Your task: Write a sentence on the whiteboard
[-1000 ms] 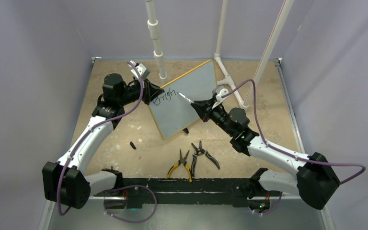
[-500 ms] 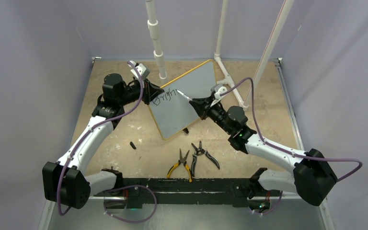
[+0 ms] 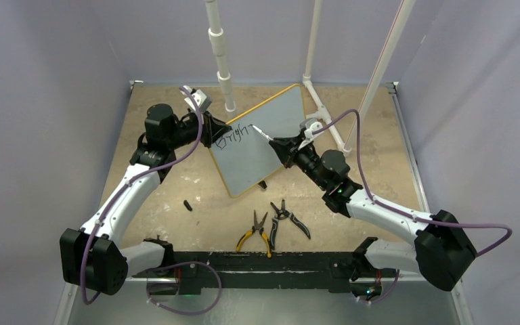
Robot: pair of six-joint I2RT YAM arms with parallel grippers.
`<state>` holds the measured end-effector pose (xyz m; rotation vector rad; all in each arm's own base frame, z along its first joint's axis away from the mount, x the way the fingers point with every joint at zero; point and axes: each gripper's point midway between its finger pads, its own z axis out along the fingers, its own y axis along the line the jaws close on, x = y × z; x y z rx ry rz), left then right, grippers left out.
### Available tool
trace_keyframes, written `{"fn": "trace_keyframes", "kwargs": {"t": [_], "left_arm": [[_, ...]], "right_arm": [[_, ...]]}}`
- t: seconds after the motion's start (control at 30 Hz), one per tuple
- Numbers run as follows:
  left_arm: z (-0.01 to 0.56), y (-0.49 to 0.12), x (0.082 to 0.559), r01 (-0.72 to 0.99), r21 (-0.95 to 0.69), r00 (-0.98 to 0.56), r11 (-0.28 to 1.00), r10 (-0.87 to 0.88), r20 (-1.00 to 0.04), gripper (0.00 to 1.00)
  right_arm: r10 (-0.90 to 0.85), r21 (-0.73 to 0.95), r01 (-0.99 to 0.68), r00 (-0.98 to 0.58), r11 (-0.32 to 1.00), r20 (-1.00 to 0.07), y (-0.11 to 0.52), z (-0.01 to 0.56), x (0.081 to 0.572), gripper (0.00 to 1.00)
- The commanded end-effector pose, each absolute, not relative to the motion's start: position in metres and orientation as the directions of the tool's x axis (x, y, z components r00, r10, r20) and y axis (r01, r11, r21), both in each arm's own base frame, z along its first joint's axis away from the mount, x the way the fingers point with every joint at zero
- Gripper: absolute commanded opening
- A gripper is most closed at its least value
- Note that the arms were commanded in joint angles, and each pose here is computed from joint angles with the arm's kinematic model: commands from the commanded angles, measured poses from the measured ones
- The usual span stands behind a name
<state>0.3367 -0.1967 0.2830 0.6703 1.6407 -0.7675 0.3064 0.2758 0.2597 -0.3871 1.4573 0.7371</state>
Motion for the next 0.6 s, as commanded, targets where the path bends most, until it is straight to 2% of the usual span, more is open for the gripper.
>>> {"fn": "trace_keyframes", "kwargs": {"t": [0.0,0.57], "left_arm": [[0.281,-0.189,0.341,0.744,-0.11,-0.177,0.659,0.036,-0.983,0.0],[0.282,-0.19,0.341,0.746,-0.109,-0.175,0.657,0.035,-0.984,0.0]], "right_arm": [[0.259,0.211,-0.611,-0.009,0.763,-0.966,0.268,0.282,0.316,0.0],[0.275,0.136,-0.708,0.086,0.693,-0.958,0.276,0.311,0.298,0.0]]}}
